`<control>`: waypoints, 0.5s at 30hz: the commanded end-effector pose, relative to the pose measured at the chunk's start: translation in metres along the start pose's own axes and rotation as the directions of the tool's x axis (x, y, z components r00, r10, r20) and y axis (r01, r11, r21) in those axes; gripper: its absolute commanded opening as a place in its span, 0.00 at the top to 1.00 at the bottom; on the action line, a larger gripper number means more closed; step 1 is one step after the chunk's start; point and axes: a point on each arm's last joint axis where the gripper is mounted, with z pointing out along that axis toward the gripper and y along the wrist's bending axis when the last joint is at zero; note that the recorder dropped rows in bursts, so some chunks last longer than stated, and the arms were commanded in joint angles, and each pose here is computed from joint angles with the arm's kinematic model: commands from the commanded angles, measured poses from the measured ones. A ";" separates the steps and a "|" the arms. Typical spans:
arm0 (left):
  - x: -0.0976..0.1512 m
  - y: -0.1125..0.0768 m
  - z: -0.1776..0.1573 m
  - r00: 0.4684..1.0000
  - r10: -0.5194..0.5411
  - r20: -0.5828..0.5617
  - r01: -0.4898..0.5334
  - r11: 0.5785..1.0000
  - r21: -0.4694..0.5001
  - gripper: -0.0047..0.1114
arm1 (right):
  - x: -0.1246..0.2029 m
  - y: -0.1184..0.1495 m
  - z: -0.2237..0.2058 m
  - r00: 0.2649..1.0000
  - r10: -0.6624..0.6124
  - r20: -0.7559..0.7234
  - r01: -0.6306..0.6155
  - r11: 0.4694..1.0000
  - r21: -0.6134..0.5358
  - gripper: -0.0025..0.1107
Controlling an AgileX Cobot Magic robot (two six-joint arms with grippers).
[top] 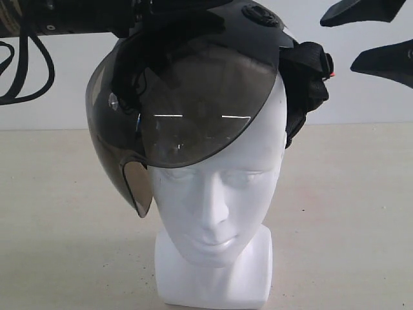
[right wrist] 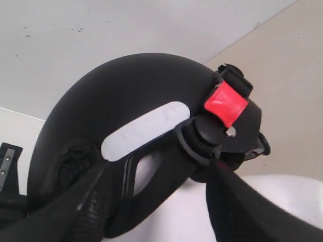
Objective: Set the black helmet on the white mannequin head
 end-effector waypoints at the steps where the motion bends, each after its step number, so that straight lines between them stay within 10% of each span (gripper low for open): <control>1: 0.033 -0.003 0.010 0.984 -0.003 -0.177 0.013 0.998 0.060 0.92 | 0.000 0.005 0.005 0.995 0.093 -0.028 -0.094 0.995 -0.041 0.50; 15: 0.033 -0.003 0.010 0.984 -0.003 -0.176 0.014 0.998 0.062 0.92 | 0.000 -0.001 0.014 0.982 0.188 -0.027 -0.188 0.982 0.011 0.50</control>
